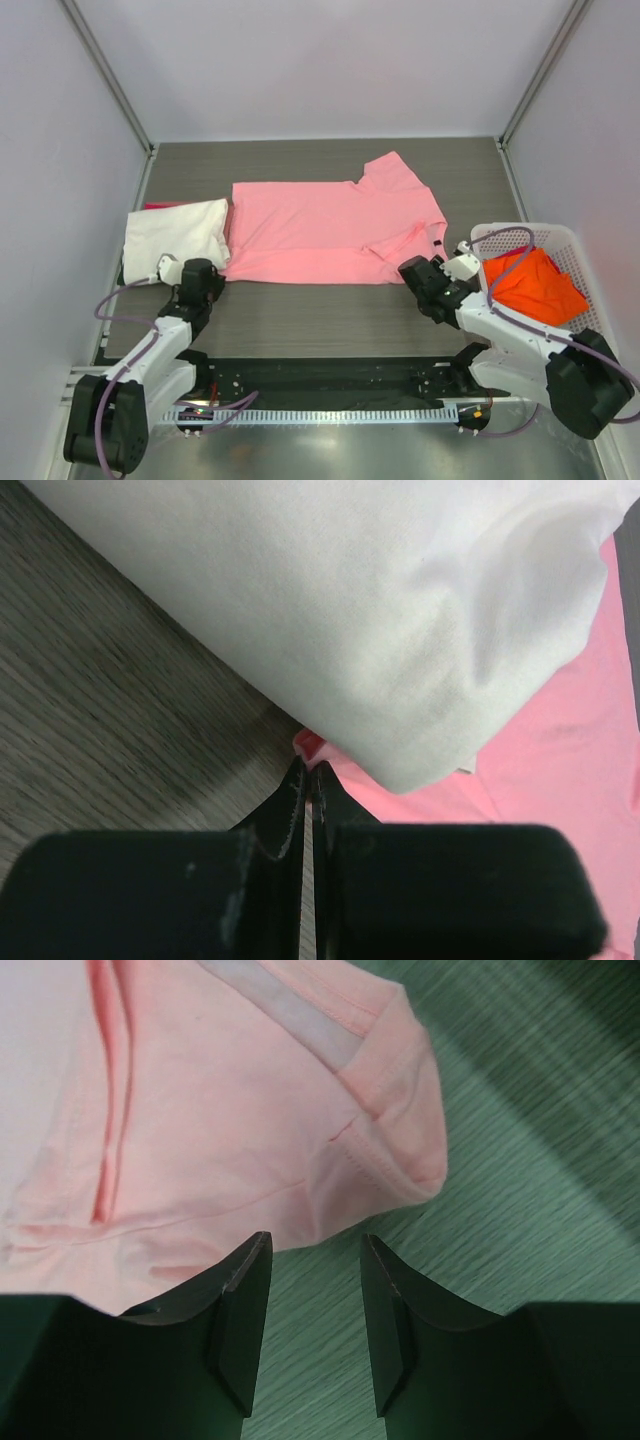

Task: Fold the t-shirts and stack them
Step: Fold the tshirt

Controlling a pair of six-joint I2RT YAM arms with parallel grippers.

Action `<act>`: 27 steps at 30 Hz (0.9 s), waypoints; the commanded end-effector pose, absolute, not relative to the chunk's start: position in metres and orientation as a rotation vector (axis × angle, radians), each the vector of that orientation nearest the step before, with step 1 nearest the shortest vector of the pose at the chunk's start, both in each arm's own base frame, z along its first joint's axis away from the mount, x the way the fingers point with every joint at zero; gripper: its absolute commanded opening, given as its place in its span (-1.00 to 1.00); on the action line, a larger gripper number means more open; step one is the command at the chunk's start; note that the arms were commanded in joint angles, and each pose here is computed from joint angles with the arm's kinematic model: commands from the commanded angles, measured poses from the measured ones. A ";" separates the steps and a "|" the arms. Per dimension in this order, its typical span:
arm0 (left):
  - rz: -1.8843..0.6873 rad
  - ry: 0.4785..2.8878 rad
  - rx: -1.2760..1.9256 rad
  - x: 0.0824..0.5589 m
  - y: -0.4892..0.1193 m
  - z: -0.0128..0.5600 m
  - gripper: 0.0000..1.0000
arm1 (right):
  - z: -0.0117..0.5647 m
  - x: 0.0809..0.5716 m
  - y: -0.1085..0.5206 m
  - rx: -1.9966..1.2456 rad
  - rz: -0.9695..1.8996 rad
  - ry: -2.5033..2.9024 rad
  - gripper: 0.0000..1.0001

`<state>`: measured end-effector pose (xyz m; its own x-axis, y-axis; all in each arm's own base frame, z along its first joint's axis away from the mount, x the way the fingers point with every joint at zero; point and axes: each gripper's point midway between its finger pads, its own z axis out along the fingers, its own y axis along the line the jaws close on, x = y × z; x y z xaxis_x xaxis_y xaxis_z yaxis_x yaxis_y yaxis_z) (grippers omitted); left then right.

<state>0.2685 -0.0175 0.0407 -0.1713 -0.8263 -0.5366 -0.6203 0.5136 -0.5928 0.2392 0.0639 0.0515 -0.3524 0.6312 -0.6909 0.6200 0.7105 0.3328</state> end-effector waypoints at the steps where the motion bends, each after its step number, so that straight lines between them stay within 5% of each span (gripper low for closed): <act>1: -0.252 1.864 -1.184 0.274 -0.006 0.051 -1.00 | 0.054 0.248 0.054 1.035 -0.052 1.950 -0.07; 10: -0.250 1.875 -1.192 0.274 -0.001 0.048 -1.00 | 0.045 0.246 0.034 1.092 -0.148 1.850 -0.08; 14: -0.246 1.874 -1.198 0.273 0.002 0.048 -1.00 | 0.038 0.242 0.020 1.110 -0.218 1.832 -0.64; 20: -0.234 1.871 -1.190 0.272 0.005 0.049 -1.00 | 0.050 0.244 0.007 1.118 -0.262 1.788 -0.52; 23: -0.234 1.871 -1.180 0.272 0.005 0.051 -1.00 | 0.056 0.247 -0.001 1.114 -0.297 1.775 -0.24; 26: -0.239 1.865 -1.178 0.272 0.005 0.053 -1.00 | 0.070 0.258 0.000 1.090 -0.311 1.767 -0.24; 27: -0.240 1.867 -1.181 0.271 0.005 0.052 -1.00 | 0.076 0.262 0.002 1.071 -0.312 1.771 -0.41</act>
<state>0.2659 -0.0022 0.0397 -0.1774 -0.8186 -0.5463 -0.6384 0.5182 -0.5692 0.2412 0.0080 0.0410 -0.1944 0.5756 -0.7943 0.7874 0.5745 0.2236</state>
